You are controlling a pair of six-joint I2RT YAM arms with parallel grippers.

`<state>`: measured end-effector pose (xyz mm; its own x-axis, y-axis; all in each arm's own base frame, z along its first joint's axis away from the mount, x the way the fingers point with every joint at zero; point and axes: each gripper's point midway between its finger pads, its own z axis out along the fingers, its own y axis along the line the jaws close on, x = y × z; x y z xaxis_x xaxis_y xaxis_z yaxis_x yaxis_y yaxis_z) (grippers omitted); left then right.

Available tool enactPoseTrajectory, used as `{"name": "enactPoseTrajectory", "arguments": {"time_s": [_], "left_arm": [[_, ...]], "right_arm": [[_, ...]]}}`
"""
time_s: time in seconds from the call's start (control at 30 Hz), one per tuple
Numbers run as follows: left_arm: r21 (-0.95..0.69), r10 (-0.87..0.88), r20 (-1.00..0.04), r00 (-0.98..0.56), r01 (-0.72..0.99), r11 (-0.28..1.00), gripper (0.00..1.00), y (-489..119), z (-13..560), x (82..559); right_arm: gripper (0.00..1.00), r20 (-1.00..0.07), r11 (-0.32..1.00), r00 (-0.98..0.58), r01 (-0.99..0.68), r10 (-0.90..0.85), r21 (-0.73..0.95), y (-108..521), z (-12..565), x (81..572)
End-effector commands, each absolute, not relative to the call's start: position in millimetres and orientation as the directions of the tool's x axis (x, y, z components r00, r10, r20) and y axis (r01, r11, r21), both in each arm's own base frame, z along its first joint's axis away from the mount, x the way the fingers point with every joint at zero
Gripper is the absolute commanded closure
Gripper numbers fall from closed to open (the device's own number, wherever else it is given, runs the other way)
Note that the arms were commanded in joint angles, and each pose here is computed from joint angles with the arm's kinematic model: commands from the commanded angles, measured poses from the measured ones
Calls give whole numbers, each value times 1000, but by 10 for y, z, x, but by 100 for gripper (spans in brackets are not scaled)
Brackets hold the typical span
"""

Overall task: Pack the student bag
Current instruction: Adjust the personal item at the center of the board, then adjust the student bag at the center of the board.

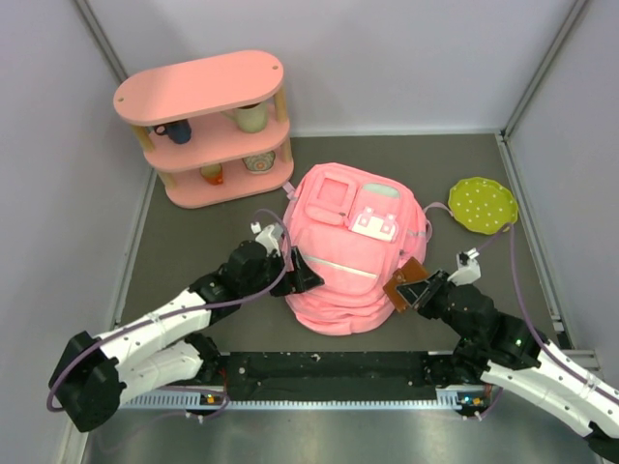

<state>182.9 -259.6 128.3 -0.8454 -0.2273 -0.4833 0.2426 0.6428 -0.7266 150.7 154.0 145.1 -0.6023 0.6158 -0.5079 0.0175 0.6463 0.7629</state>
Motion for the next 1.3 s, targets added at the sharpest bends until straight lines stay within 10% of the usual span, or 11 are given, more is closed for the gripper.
{"name": "enactPoseTrajectory", "arguments": {"time_s": [0.0,0.43,0.8,1.27], "left_arm": [[-726,-296,-412,-862,114,678,14,-2471,1128,1789],[-729,-374,-473,-798,117,674,20,-2682,1246,2259],[-766,-387,-487,-783,170,620,65,-2792,1548,2305],[-782,-393,-474,-788,171,600,34,-2828,1687,2300]], "right_arm": [[100,-499,596,-551,-4,669,803,1509,1766,1566],[100,-498,593,-593,-41,633,804,1620,1807,1521],[100,-496,587,-626,-74,602,806,1697,1797,1466],[100,-494,582,-642,-91,586,808,1716,1778,1423]]}}
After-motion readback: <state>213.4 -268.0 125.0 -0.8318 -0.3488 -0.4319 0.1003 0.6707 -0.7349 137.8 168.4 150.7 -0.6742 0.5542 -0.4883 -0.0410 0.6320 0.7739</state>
